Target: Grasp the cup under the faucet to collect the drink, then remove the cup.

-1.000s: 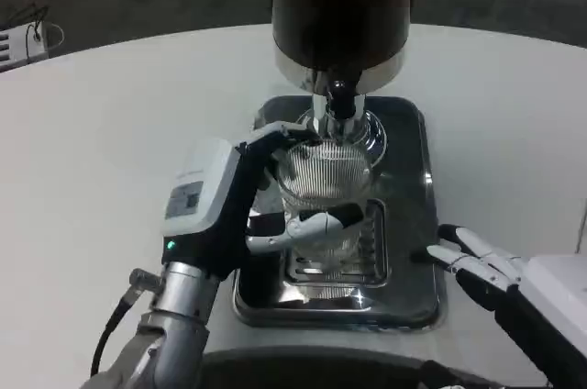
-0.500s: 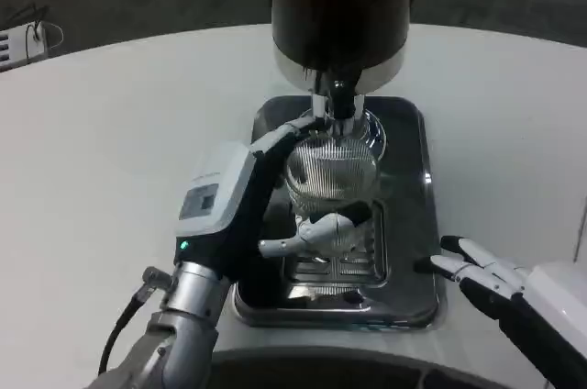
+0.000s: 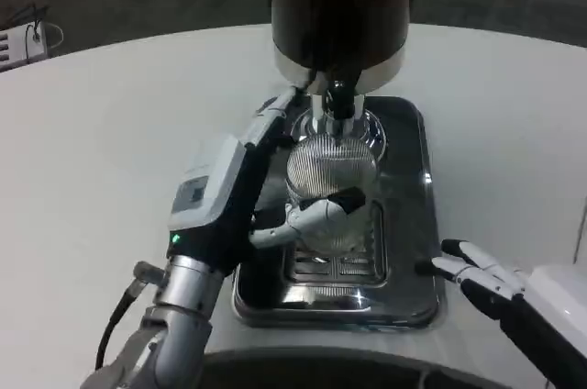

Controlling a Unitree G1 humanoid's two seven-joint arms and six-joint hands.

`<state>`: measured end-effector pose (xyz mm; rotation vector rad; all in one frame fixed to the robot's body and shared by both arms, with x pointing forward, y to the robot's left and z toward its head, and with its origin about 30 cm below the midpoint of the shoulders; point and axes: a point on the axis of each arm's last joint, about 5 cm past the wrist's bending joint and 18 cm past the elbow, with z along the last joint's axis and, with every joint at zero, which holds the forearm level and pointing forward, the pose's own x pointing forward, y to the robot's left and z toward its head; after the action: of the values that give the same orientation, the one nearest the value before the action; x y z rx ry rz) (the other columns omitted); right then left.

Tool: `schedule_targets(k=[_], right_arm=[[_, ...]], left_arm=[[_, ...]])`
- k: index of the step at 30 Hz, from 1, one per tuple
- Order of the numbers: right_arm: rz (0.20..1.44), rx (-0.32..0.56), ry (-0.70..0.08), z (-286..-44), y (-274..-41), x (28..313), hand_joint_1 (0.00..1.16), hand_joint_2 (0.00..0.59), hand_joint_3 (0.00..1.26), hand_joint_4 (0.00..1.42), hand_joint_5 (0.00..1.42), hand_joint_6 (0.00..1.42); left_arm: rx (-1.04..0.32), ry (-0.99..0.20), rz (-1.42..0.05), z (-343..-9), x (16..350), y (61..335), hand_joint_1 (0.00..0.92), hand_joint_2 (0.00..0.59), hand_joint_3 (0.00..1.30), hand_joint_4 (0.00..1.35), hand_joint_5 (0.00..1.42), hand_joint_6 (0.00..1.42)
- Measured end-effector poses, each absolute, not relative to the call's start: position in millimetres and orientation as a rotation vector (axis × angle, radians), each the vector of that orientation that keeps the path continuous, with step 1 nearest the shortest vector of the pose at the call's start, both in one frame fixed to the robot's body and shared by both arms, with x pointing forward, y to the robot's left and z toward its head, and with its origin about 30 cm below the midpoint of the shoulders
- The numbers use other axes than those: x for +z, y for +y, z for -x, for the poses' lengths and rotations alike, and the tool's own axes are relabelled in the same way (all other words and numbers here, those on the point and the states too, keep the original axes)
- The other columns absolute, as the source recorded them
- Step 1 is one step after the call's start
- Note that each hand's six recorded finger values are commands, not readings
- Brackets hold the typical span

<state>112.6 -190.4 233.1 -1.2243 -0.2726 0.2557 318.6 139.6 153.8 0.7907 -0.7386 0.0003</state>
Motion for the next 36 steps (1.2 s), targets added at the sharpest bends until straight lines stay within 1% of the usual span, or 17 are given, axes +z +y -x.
schedule_targets(k=[8,14,18,21,23,27,36], right_arm=[[1.216,0.253,-0.262,-114,-191,232,0.62,0.397,0.16,0.04,0.11,0.15],[1.21,0.251,-0.257,-116,-191,231,0.62,0.397,0.16,0.04,0.12,0.15],[1.207,0.25,-0.259,-117,-190,231,0.62,0.397,0.16,0.04,0.12,0.14],[1.207,0.253,-0.259,-117,-190,231,0.62,0.397,0.16,0.04,0.12,0.14],[1.207,0.257,-0.261,-117,-189,231,0.62,0.397,0.17,0.04,0.12,0.14],[1.204,0.271,-0.275,-118,-186,230,0.62,0.397,0.17,0.04,0.12,0.13],[1.202,0.271,-0.284,-119,-182,230,0.62,0.397,0.17,0.04,0.12,0.13]], left_arm=[[0.011,-0.748,-0.736,-302,148,157,0.155,0.019,0.15,0.15,0.41,0.45],[0.055,-0.767,-0.689,-287,152,176,0.139,0.016,0.19,0.2,0.39,0.46],[0.074,-0.819,-0.627,-274,164,185,0.065,0.031,0.22,0.22,0.34,0.4],[0.066,-0.888,-0.573,-268,182,188,0.043,0.039,0.22,0.21,0.32,0.37],[0.036,-0.92,-0.547,-265,193,189,0.043,0.044,0.22,0.21,0.31,0.35],[-0.071,-0.959,-0.522,-259,214,189,0.043,0.048,0.22,0.2,0.3,0.34],[-0.259,-0.956,-0.484,-259,244,183,0.02,0.051,0.21,0.19,0.28,0.33]])
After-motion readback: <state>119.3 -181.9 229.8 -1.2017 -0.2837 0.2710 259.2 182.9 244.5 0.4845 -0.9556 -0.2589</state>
